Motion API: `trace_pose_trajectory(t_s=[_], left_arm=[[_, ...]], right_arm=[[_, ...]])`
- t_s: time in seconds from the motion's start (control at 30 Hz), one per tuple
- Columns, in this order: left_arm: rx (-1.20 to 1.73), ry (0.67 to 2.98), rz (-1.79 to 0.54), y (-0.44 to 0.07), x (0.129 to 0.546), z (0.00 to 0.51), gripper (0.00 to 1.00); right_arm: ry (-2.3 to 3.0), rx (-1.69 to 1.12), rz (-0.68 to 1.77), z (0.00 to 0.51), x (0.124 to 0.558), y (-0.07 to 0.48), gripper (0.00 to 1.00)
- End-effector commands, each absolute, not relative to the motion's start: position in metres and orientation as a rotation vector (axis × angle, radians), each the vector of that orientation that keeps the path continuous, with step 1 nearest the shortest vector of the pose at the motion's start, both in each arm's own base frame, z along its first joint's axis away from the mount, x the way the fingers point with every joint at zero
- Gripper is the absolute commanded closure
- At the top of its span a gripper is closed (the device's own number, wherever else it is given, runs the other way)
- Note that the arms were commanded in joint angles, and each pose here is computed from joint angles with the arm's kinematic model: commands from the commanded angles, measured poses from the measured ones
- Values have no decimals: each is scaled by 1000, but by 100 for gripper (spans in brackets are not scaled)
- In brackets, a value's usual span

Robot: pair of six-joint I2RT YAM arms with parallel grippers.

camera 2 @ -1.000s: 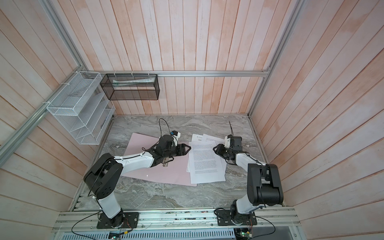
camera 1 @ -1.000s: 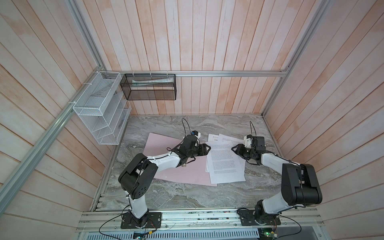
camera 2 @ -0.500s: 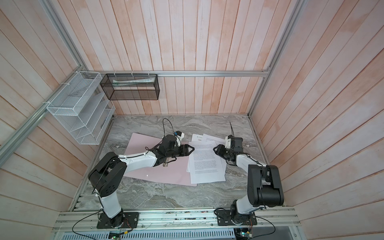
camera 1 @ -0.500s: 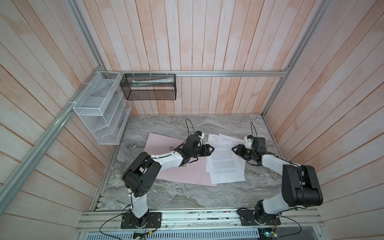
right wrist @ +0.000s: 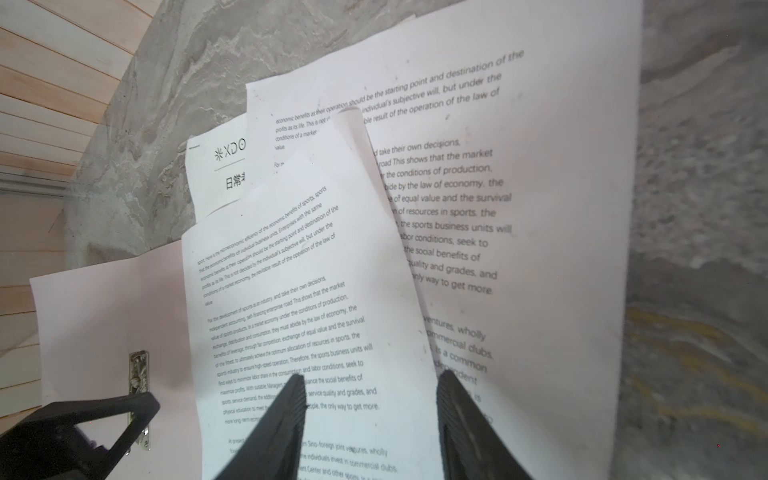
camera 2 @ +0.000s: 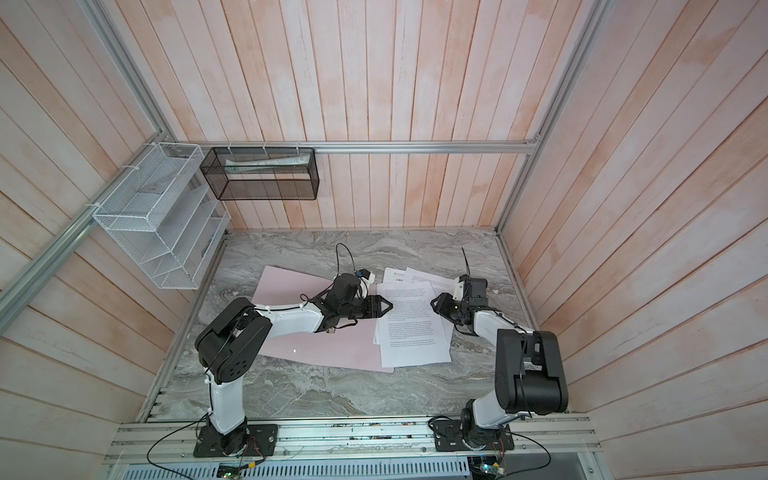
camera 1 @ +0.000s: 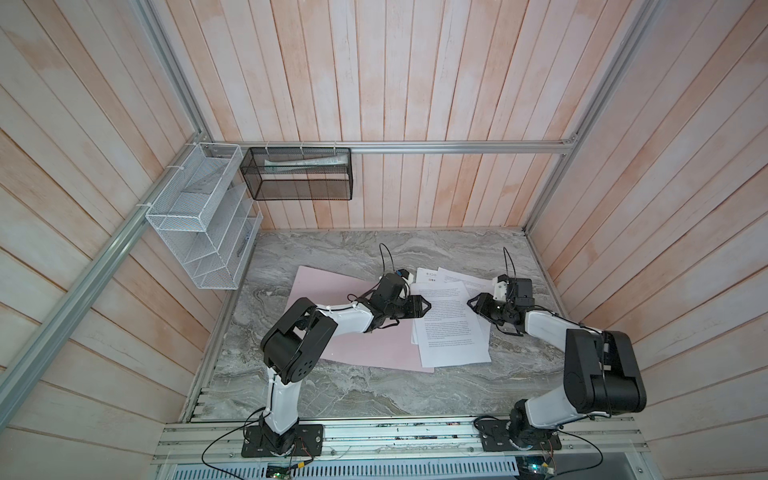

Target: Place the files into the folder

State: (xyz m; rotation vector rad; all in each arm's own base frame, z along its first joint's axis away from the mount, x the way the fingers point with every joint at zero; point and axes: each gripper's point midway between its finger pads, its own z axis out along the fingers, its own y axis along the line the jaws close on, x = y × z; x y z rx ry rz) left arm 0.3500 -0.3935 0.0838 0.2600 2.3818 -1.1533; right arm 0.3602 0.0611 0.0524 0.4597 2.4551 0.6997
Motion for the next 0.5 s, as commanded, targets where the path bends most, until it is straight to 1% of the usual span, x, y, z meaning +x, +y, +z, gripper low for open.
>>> trace_pose_trajectory(t_s=[0.0, 0.17, 0.3, 0.47], left_arm=[[303, 2371, -1190, -407, 348, 85, 38], [306, 2388, -1202, -413, 349, 78, 40], [302, 2412, -1194, -414, 350, 67, 41], [288, 2446, -1188, -415, 349, 52, 42]], right_arm=[[2509, 507, 660, 38, 343, 54, 50], [2537, 540, 679, 28, 332, 55, 49], [2534, 543, 649, 32, 328, 49, 48], [2539, 543, 692, 33, 324, 52, 48]])
